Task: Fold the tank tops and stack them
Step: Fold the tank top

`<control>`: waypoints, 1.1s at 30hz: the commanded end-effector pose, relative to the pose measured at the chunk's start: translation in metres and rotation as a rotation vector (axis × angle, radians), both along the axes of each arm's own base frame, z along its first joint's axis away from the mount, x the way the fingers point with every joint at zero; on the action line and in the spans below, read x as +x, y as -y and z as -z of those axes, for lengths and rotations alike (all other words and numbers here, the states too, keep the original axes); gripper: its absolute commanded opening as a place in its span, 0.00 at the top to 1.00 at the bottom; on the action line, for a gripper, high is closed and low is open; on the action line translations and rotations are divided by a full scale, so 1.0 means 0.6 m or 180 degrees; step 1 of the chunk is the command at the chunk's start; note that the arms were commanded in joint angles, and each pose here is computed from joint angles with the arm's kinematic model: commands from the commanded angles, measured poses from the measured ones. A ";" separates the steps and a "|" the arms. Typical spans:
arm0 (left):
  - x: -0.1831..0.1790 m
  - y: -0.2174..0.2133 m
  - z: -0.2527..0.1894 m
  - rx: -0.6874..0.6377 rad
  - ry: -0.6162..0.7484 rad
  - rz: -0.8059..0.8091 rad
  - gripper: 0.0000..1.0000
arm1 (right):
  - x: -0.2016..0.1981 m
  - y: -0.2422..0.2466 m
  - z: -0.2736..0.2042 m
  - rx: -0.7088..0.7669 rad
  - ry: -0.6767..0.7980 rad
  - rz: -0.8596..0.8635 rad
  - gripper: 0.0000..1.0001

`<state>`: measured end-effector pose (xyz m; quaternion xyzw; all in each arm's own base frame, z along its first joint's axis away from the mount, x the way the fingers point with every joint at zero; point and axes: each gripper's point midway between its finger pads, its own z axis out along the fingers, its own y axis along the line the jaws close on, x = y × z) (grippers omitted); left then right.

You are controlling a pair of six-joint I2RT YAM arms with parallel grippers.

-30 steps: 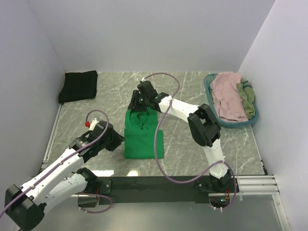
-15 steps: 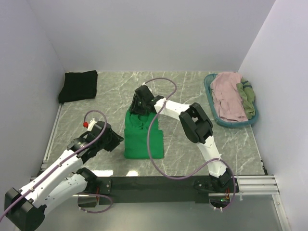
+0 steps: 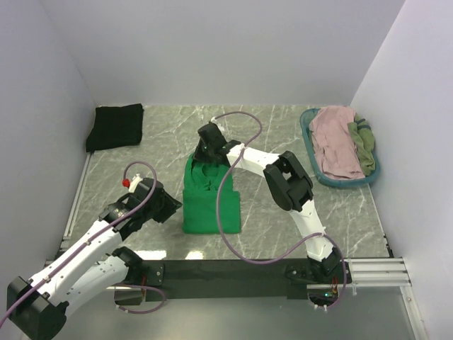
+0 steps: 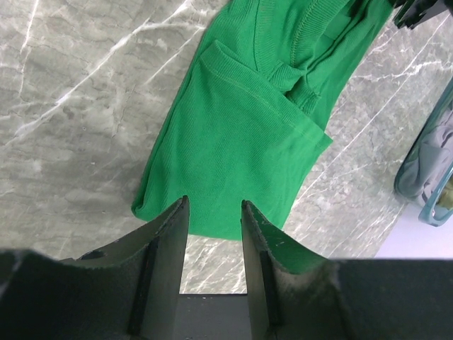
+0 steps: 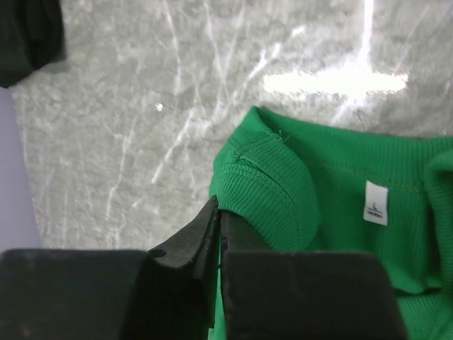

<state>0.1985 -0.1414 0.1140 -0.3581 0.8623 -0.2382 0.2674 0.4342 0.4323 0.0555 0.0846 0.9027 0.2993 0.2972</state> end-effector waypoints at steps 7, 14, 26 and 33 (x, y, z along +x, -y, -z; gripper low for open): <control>0.003 0.006 0.008 -0.0015 0.0017 0.0071 0.59 | 0.031 -0.022 -0.102 0.0325 0.0544 -0.0051 1.00; 0.003 0.013 0.015 -0.0033 -0.0014 0.0122 0.59 | 0.031 -0.044 -0.103 0.0374 0.0543 -0.0231 0.95; -0.002 0.017 0.036 -0.0039 -0.0100 0.0186 0.60 | 0.012 -0.068 -0.127 0.0808 0.0539 -0.0609 0.96; 0.005 0.032 0.053 -0.0106 -0.0093 0.0273 0.60 | 0.014 -0.053 -0.104 0.1042 0.0293 -0.0654 0.94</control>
